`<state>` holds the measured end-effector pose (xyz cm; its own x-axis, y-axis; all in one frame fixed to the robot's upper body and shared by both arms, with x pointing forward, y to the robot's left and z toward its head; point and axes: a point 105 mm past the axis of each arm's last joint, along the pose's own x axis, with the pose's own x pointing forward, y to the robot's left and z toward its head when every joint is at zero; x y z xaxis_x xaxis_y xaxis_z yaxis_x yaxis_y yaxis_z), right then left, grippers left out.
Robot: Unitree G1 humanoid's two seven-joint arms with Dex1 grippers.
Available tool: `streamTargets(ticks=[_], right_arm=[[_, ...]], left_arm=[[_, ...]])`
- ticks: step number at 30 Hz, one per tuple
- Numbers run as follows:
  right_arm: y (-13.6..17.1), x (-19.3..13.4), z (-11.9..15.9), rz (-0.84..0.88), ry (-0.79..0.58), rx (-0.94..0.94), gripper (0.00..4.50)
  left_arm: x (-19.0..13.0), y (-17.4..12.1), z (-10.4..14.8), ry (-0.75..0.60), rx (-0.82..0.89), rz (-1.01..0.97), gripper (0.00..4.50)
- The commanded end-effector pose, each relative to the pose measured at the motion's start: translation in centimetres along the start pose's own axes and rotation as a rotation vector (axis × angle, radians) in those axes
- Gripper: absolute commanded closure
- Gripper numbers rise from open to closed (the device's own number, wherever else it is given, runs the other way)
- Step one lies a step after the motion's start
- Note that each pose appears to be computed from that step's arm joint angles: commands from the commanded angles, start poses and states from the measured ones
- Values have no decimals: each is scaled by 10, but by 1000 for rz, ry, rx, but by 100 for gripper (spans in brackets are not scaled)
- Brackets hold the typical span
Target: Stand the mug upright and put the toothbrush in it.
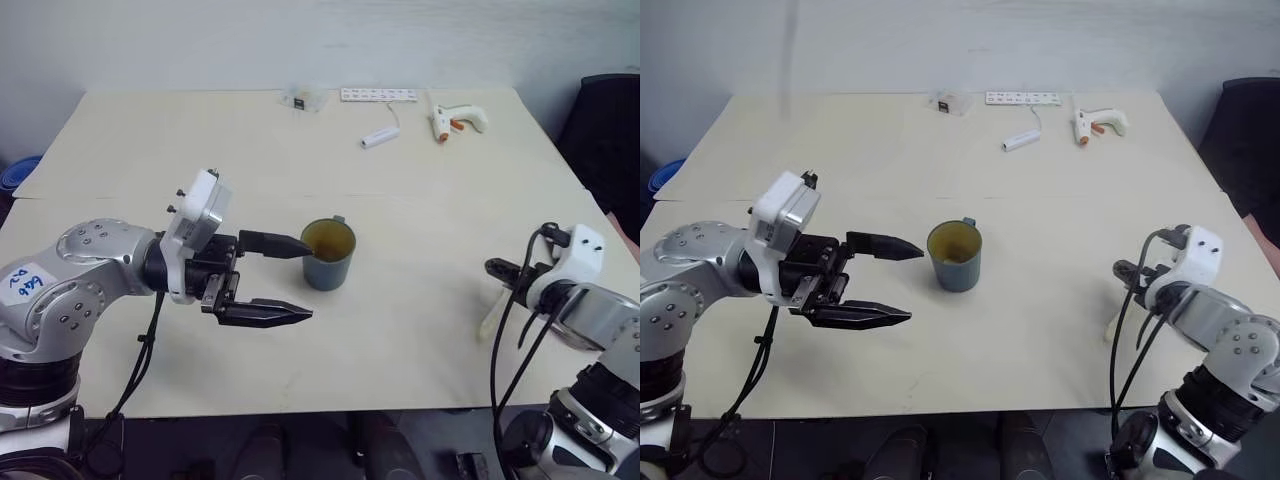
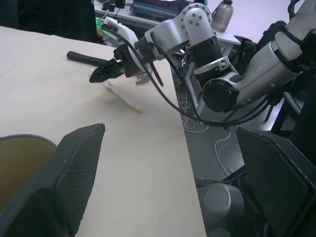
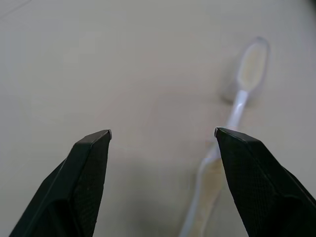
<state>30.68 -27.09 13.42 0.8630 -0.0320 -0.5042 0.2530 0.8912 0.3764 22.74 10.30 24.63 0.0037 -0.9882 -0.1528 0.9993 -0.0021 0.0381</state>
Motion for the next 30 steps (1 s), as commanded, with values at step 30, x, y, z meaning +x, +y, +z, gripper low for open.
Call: streamTargets(ticks=[30], right_arm=[[-49,-52,15,-205,-27,-124,101]], left_arm=[[-2,-2,12,-46,53,20,0]])
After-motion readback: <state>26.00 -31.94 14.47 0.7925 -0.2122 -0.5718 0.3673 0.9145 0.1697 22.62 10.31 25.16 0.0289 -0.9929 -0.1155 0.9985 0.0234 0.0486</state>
